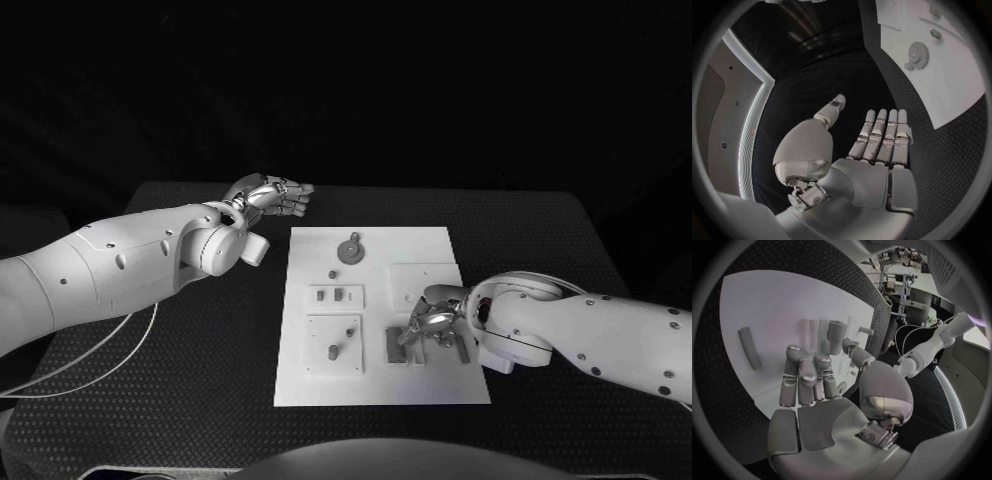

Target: Assemble the parts on the task board

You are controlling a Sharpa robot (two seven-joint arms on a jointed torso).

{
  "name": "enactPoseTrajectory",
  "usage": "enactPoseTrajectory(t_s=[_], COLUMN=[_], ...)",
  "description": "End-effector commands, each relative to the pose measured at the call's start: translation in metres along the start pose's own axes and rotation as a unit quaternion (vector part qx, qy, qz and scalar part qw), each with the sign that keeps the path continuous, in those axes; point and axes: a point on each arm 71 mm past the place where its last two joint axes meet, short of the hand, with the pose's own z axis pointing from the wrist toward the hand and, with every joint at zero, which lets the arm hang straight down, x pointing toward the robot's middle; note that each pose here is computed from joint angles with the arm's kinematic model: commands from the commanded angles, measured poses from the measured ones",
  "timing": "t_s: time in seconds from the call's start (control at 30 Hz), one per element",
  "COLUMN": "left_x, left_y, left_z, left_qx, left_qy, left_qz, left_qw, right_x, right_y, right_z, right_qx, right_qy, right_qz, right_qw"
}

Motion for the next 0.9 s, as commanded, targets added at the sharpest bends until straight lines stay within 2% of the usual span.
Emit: enactPoseTrajectory(t_s=[0.03,0.37,0.9], left_x=[0.0019,0.0018,0.0018], left_y=[-0.0017,-0.0012,-0.0009], left_z=[0.0005,0.0004,0.0002], left_qx=[0.004,0.001,0.0], left_qy=[0.007,0.008,0.01], left_qz=[-0.003,-0.003,-0.004], left_qw=[1.0,1.0,1.0], right_x=[0.003,0.013,0.016], right_y=[0.004,0.012,0.009], right_z=[-0.001,-0.003,0.0], right_qx=[-0.02,-0.035,-0.014], right_qy=[0.006,0.024,0.02], right_qz=[-0.056,-0.116,-0.138], right_qw=[0.998,0.992,0.99])
